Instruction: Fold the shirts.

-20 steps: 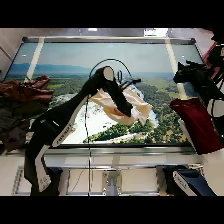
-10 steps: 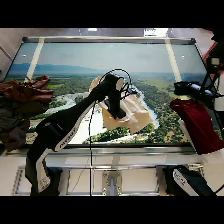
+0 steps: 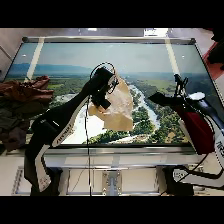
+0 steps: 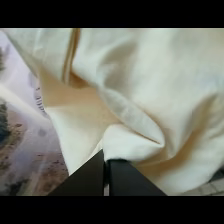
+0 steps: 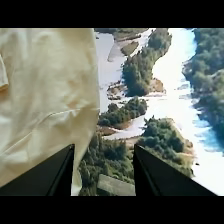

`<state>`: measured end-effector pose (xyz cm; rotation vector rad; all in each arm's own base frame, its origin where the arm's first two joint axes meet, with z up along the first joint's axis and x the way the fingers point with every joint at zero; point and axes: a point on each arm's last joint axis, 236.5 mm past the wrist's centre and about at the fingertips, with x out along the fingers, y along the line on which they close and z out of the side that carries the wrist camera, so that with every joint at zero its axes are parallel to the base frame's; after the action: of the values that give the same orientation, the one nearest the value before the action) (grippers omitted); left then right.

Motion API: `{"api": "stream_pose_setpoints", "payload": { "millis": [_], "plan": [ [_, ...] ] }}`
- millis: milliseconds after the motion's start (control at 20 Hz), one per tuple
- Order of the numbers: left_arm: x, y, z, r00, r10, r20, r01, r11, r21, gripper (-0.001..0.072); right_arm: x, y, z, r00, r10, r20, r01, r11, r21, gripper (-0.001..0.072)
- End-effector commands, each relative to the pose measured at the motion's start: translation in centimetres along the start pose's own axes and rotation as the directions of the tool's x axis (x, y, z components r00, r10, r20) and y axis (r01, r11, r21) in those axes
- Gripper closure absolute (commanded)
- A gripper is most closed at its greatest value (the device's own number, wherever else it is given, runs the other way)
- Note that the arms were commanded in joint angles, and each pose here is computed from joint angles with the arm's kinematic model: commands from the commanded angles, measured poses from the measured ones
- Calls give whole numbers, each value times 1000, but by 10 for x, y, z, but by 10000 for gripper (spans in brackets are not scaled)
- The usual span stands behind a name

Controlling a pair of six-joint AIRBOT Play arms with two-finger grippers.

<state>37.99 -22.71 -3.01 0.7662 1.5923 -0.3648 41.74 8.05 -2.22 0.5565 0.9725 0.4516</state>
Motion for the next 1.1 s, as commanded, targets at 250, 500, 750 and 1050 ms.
{"api": "stream_pose_setpoints", "payload": {
  "millis": [250,500,750,1050],
  "plan": [
    [-32,103,23,936,326,134,-280,919,-276,465,82,37,-23,978,122,-171,-132,990,-51,266],
    [-68,122,43,889,353,293,-255,911,-324,156,96,41,-11,986,96,-133,-101,994,-30,266],
    [-65,135,41,887,360,288,-246,898,-363,156,120,48,-39,972,120,-200,-117,993,24,267],
    [-68,138,48,874,366,320,-243,899,-365,156,142,44,-50,976,81,-200,-74,996,41,268]
  ]
}}
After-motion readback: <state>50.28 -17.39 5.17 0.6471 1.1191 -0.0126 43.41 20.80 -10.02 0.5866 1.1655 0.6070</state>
